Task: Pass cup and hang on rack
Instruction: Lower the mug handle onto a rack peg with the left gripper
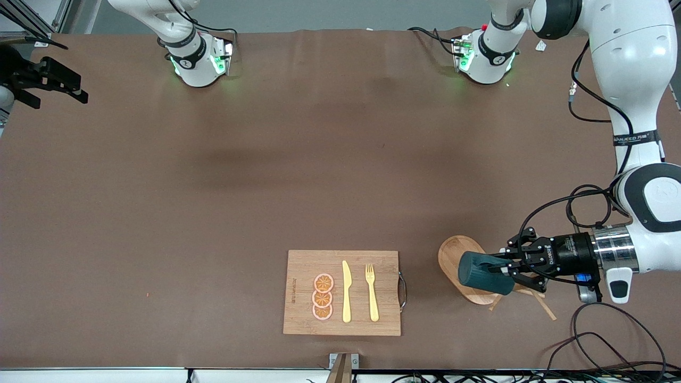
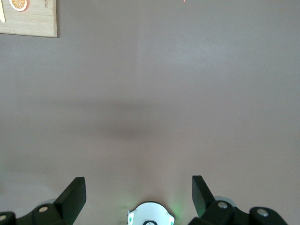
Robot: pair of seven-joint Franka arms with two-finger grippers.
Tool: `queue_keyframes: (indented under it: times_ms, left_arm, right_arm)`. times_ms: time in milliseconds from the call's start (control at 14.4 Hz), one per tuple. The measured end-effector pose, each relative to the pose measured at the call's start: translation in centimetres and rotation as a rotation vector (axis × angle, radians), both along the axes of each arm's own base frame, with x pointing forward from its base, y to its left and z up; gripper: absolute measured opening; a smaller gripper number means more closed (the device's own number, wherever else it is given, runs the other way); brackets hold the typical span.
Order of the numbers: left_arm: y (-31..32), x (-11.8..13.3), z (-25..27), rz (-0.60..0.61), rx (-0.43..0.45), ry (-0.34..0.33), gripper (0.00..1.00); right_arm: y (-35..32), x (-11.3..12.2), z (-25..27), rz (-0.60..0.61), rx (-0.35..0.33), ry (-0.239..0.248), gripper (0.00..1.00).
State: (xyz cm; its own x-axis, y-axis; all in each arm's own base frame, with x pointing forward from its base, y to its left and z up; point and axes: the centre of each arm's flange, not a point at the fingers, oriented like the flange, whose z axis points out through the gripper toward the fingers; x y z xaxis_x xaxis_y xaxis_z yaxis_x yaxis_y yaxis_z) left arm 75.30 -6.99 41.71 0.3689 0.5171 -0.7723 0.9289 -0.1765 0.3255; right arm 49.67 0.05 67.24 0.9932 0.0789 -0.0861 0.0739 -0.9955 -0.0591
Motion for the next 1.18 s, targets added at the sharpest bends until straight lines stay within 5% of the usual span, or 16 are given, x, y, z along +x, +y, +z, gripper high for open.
queue_keyframes:
  times_ms: [1184]
  left_arm:
    - [3.0,0.6,-3.7,0.007,-0.009,-0.014,0.21]
  right_arm:
    - [0.0,0.0,0.0,0.001,0.000,0.000,1.00]
